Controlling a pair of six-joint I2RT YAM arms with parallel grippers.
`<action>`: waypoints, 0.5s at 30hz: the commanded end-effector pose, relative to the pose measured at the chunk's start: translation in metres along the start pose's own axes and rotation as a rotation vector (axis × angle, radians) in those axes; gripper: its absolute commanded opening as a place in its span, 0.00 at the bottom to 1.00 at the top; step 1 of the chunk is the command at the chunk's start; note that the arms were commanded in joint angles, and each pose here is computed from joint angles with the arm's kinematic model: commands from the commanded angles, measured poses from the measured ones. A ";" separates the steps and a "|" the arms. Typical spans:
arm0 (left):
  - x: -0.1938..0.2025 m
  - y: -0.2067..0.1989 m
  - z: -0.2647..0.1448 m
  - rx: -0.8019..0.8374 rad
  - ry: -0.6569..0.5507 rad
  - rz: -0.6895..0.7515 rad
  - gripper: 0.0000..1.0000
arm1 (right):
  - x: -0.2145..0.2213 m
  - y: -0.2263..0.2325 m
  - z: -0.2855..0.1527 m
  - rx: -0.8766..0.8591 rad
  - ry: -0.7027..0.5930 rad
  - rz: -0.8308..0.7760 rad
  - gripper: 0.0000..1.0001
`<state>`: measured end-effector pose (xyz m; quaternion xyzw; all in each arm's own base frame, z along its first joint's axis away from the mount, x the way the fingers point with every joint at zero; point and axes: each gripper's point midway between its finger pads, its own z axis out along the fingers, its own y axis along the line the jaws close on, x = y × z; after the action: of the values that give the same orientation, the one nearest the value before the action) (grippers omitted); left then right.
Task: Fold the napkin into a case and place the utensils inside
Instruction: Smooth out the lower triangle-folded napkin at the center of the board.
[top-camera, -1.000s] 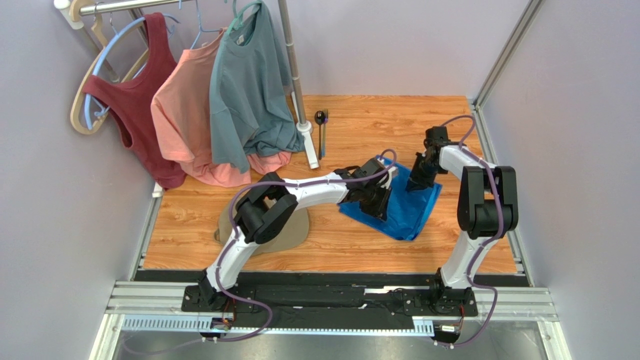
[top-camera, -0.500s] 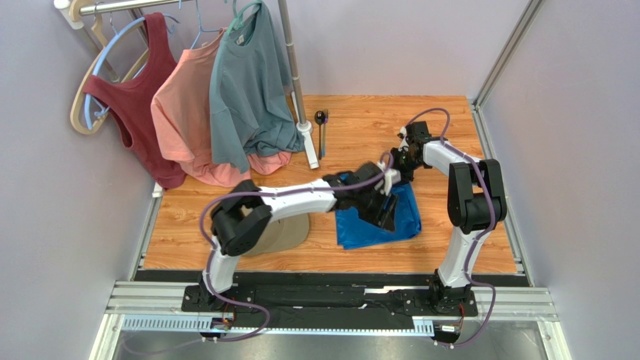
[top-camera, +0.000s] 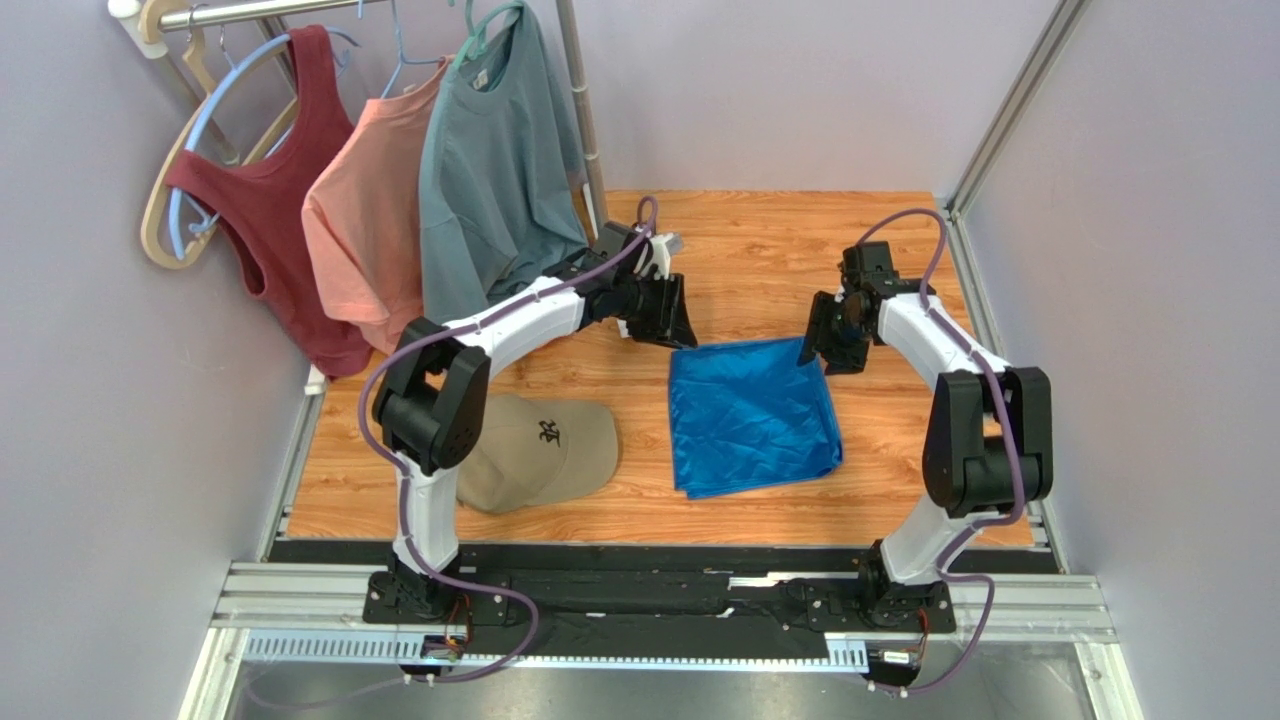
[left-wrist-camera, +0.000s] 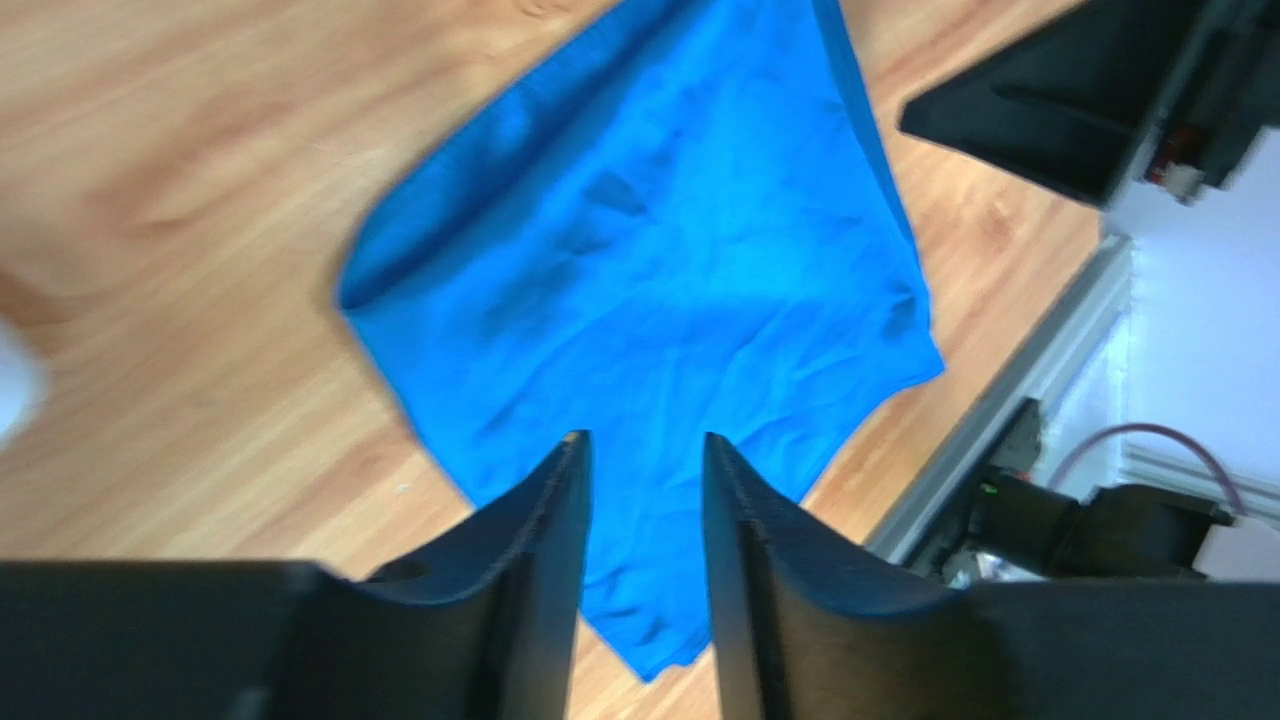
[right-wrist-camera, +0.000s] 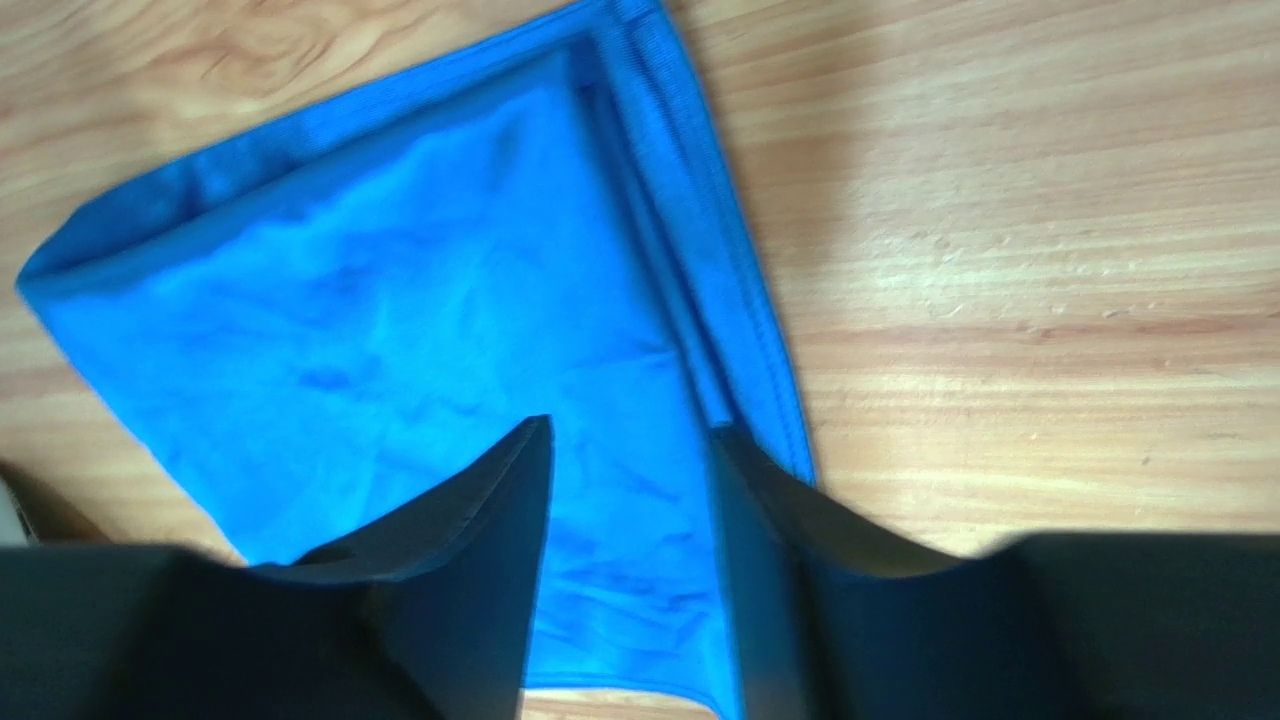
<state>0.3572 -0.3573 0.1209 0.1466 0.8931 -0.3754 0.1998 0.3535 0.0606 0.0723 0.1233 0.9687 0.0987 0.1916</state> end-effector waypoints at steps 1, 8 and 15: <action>-0.025 -0.051 0.004 0.178 -0.051 0.022 0.38 | -0.026 0.005 0.016 -0.036 -0.044 -0.033 0.42; -0.019 -0.048 -0.001 0.165 -0.074 0.037 0.36 | -0.052 0.015 0.035 -0.062 -0.085 -0.048 0.33; 0.003 -0.041 0.002 0.170 -0.034 0.023 0.36 | -0.059 0.018 0.047 -0.070 -0.078 -0.062 0.34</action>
<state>0.3436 -0.3842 0.1173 0.1527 0.8731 -0.4251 0.1834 0.4027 0.0642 0.0467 0.1084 0.9665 0.1132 0.2033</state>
